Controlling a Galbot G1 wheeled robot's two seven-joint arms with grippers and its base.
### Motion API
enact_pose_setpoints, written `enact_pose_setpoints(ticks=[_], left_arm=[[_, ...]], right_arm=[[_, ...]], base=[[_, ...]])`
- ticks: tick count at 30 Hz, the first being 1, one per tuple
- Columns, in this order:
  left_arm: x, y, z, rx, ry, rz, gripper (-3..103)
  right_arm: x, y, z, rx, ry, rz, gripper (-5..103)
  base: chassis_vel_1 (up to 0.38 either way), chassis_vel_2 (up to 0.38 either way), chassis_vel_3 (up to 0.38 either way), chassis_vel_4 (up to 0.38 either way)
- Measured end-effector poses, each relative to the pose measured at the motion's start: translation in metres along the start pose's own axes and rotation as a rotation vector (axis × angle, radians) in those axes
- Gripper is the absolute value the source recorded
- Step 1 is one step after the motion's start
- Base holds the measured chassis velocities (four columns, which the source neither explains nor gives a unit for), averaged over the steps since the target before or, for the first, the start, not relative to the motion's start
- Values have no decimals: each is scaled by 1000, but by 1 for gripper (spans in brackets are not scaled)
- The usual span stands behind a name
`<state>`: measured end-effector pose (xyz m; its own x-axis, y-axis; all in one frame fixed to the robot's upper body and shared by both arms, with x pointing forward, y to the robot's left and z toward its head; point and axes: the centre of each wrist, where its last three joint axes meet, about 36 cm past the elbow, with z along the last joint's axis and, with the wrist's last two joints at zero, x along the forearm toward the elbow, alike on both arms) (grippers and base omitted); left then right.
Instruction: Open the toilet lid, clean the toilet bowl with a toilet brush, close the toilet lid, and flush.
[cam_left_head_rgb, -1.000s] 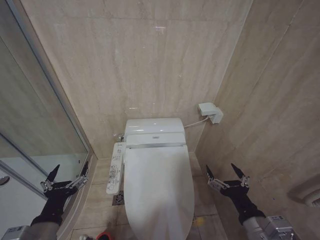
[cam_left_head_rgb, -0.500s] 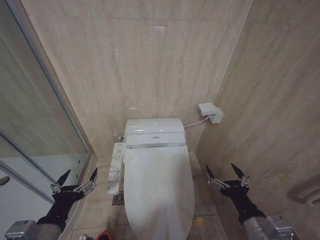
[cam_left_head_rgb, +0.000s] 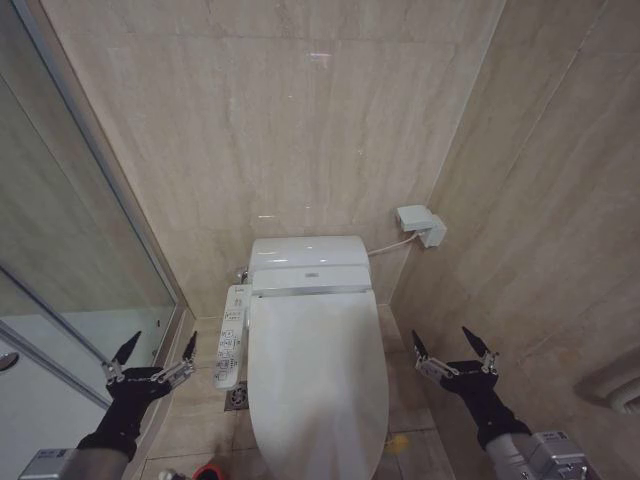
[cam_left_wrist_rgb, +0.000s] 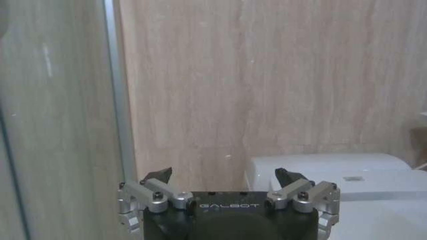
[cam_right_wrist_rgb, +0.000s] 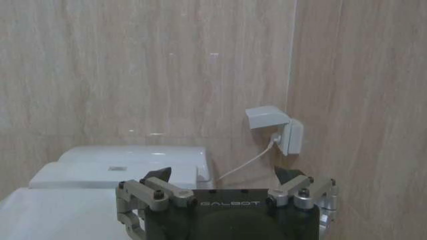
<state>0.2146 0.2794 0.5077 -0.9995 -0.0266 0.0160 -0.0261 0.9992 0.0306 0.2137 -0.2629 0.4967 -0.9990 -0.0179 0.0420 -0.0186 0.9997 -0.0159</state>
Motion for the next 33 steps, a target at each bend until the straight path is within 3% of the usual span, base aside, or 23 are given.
enact_pose_setpoints(ticks=[13, 17, 21, 25, 29, 33], left_arm=[[24, -3, 7, 16, 93, -26, 100], [25, -1, 7, 12, 72, -33, 100], [25, 1, 6, -16, 7, -13, 100], [27, -1, 8, 47, 7, 25, 100], [23, -4, 7, 143, 30, 83, 100], [20, -5, 6, 162, 52, 116, 100]], right_arm=[[0, 0, 0, 0, 0, 0, 100], [0, 0, 0, 0, 0, 0, 100], [0, 0, 0, 0, 0, 0, 100], [0, 0, 0, 0, 0, 0, 100], [0, 0, 0, 0, 0, 0, 100], [0, 0, 0, 0, 0, 0, 100]], base=[[0, 0, 0, 0], [0, 0, 0, 0], [0, 0, 0, 0], [0, 0, 0, 0], [0, 0, 0, 0], [0, 0, 0, 0]])
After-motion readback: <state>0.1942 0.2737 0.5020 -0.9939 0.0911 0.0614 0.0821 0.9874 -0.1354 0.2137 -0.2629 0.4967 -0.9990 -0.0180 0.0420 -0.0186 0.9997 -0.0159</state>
